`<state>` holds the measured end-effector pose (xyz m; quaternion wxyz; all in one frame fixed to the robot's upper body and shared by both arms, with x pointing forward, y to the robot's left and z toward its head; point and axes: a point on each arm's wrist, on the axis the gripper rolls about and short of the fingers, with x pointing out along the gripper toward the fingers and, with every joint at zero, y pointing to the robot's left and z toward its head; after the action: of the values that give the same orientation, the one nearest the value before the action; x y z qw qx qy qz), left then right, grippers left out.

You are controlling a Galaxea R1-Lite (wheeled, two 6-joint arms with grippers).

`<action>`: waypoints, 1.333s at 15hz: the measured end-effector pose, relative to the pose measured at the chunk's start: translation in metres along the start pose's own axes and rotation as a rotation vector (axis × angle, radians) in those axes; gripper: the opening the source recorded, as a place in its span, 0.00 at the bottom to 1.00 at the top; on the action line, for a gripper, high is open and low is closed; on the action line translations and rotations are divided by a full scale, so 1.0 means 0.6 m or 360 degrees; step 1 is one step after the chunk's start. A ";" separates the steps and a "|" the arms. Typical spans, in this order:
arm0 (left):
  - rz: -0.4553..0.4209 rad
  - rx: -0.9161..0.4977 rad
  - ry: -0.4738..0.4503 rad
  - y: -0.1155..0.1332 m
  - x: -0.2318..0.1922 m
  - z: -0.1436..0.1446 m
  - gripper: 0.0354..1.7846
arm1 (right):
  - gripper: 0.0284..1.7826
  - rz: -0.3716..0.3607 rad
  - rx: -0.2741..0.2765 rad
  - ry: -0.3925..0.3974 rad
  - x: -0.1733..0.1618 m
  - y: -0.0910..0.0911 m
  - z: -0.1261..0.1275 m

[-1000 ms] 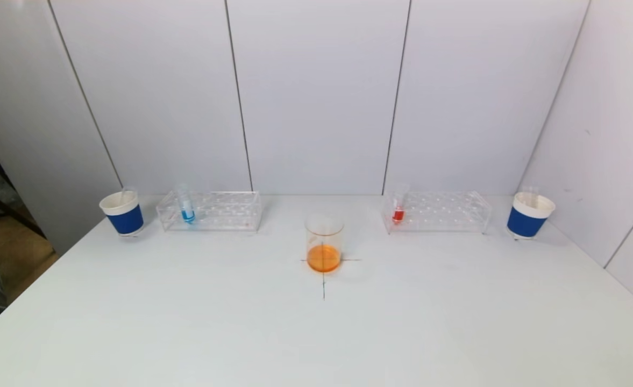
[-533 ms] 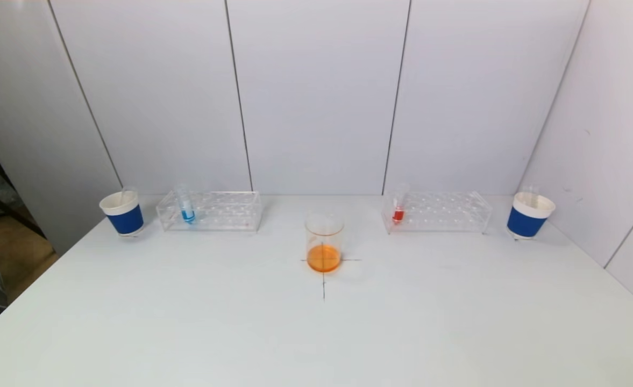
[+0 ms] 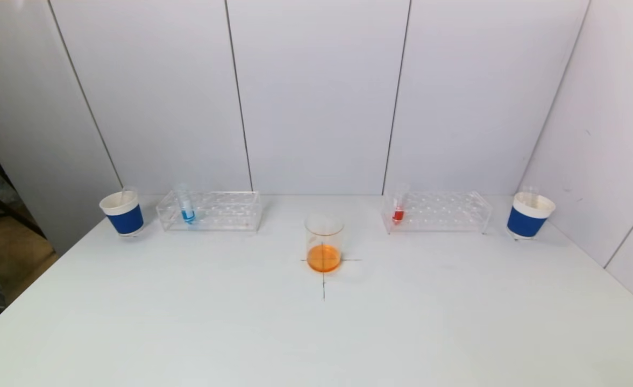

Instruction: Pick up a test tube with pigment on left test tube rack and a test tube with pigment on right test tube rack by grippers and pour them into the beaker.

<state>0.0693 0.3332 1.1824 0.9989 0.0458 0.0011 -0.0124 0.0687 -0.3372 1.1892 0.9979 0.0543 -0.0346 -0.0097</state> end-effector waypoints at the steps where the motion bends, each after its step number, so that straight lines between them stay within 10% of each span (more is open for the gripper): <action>1: 0.0000 0.0000 0.0000 0.000 0.000 0.000 0.99 | 0.99 0.0000 0.0036 0.0028 0.000 0.000 -0.003; 8: 0.0000 -0.0001 0.0000 0.000 0.000 0.000 0.99 | 0.99 0.0001 0.0018 0.0025 0.000 0.000 -0.003; 13: 0.0000 0.0000 0.0000 0.000 0.000 0.000 0.99 | 0.99 0.0008 -0.0218 0.0091 0.000 -0.001 -0.010; 20: 0.0001 -0.0001 0.0000 0.000 0.000 0.000 0.99 | 0.99 0.0003 -0.0171 0.0092 0.000 -0.001 -0.009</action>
<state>0.0693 0.3332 1.1823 0.9989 0.0456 0.0013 -0.0122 0.0691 -0.3370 1.1836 0.9999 0.0009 -0.0052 -0.0091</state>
